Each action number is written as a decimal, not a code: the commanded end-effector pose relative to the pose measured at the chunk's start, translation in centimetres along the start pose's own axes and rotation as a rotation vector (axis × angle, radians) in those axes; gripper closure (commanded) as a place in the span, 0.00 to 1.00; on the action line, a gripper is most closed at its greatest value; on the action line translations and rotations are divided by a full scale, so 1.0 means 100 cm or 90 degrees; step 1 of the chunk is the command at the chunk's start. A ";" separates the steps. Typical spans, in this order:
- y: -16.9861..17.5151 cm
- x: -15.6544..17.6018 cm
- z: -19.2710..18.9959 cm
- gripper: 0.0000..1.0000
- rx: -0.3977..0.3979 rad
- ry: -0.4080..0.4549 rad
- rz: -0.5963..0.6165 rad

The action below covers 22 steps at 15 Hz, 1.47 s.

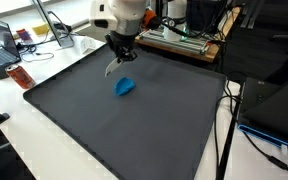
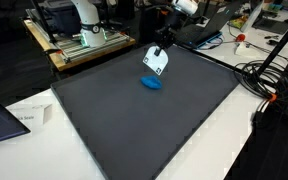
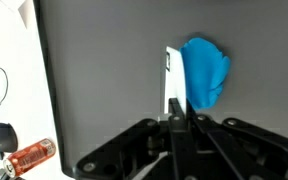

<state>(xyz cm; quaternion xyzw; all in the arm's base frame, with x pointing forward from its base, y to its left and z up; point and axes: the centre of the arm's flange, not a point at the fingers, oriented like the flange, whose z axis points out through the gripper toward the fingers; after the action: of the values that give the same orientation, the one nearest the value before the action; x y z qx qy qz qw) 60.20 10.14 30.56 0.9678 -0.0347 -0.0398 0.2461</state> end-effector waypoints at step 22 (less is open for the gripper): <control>-0.116 0.023 0.017 0.99 -0.368 -0.051 0.189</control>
<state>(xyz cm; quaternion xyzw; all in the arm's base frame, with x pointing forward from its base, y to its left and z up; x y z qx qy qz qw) 61.02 17.01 24.94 0.8698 -0.1637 -0.0591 0.4618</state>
